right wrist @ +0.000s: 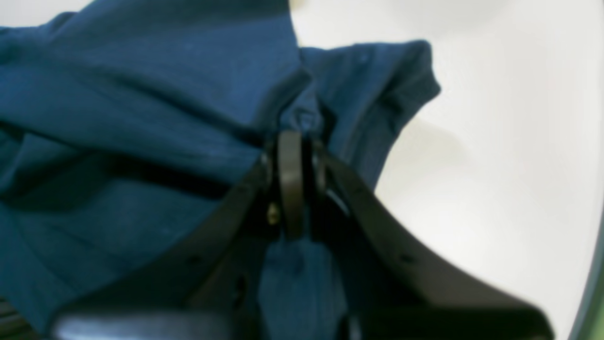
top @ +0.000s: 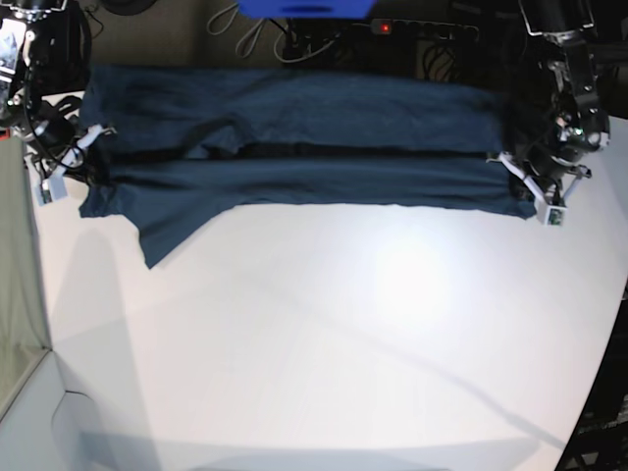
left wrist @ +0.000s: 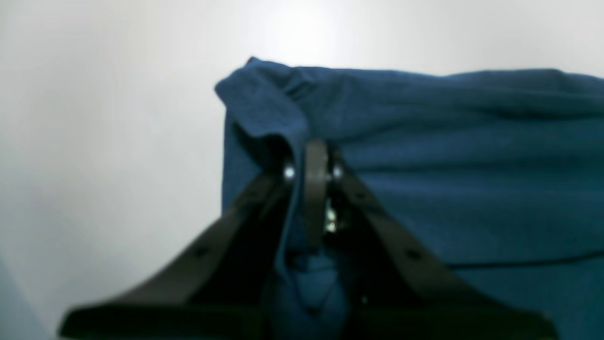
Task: Layout the t-shirt on the table in an organized manner, then fold the t-shirt properly
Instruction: 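Lower the folded half onto the shirt with both grippers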
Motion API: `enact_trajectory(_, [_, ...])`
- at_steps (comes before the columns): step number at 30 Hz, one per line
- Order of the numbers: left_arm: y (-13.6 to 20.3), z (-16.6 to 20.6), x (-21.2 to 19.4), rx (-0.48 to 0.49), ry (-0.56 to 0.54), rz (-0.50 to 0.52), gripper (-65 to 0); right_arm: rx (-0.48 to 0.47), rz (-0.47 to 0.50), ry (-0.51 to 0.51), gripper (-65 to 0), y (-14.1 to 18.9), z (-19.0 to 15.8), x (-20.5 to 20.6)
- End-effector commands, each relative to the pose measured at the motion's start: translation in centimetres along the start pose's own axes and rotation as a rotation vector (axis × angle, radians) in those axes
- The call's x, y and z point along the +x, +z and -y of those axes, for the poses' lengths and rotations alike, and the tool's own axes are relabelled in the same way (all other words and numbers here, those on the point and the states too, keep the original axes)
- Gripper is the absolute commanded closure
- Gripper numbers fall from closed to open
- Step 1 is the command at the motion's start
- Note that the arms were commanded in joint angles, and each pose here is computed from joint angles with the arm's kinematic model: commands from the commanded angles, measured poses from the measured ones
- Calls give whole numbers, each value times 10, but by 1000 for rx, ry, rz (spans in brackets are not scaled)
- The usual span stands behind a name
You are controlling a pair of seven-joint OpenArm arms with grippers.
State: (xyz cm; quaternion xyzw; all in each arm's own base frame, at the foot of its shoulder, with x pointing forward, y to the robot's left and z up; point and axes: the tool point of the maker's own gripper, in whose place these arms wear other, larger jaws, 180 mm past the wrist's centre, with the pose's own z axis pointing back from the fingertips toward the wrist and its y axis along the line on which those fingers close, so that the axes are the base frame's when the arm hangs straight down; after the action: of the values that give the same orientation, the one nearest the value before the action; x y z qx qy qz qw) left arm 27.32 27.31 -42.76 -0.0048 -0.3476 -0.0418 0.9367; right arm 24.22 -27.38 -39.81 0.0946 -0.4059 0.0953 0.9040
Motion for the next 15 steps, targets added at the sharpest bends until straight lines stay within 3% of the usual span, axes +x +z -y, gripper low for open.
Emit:
enact_trajectory(1, [0,-2,1,2,-6,-8,-1,-7,35,14,0,5,4,11])
enact_trajectory(15, [-9,-6,-6,1,24,-35,-1,10,-16,-22,0,-3,3,-11])
